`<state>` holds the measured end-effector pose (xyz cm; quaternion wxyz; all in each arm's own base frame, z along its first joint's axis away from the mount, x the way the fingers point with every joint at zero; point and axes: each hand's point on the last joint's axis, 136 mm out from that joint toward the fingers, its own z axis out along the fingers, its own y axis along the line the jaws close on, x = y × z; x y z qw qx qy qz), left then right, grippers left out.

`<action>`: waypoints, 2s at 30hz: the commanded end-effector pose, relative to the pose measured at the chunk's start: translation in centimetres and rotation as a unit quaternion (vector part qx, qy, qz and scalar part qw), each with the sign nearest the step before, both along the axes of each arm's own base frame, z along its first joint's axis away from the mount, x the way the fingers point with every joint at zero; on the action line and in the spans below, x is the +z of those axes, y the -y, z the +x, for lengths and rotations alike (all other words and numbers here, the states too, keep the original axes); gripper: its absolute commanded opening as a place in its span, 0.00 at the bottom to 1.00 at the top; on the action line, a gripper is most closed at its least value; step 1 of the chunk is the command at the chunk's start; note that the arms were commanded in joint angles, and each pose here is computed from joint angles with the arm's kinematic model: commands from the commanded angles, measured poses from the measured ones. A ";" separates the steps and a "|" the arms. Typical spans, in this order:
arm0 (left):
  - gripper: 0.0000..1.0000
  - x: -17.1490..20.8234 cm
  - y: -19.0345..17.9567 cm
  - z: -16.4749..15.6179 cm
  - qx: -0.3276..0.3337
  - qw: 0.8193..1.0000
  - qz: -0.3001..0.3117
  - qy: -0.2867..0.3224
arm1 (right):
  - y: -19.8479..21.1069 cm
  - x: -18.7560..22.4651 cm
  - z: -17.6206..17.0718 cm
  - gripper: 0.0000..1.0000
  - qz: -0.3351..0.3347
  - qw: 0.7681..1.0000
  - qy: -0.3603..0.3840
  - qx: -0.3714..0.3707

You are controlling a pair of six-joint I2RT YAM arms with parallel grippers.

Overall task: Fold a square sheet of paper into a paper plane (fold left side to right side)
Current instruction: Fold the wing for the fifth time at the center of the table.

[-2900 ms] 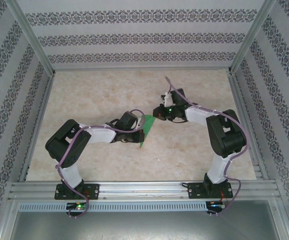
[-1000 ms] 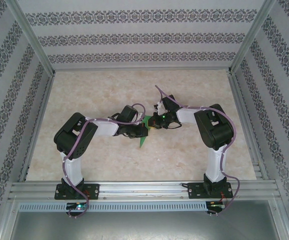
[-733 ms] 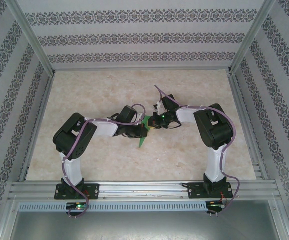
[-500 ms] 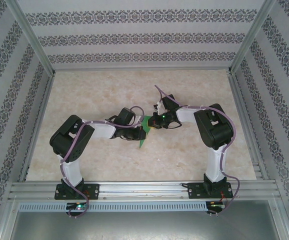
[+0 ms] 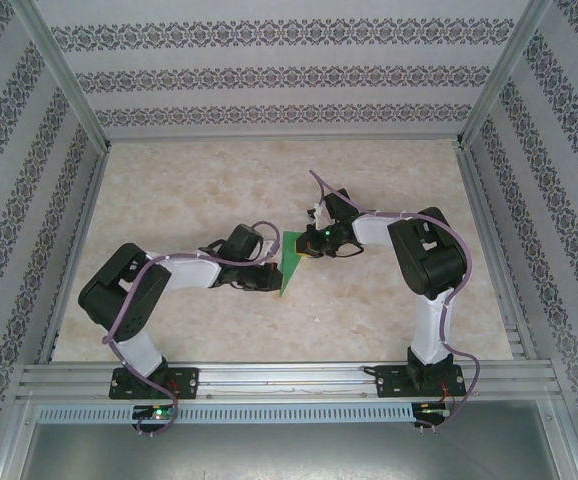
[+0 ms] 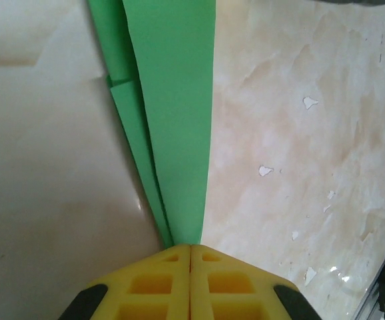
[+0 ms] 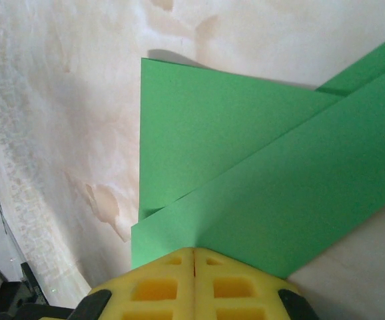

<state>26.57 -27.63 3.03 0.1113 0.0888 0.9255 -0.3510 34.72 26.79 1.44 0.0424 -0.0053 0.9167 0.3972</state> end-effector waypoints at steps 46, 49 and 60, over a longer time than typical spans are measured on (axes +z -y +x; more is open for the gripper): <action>0.06 -2.1 1.2 -3.6 -0.033 0.999 0.002 -0.032 | 2.8 -5.7 -2.8 0.00 -0.102 0.993 -0.062 0.002; 0.06 -2.0 1.1 -4.3 -0.037 0.999 -0.003 -0.032 | 2.7 -5.6 -2.7 0.00 -0.103 0.993 -0.061 0.002; 0.07 3.8 0.4 -2.5 -0.011 0.996 -0.041 0.078 | 1.4 -3.4 -1.5 0.03 -0.073 0.997 -0.036 0.012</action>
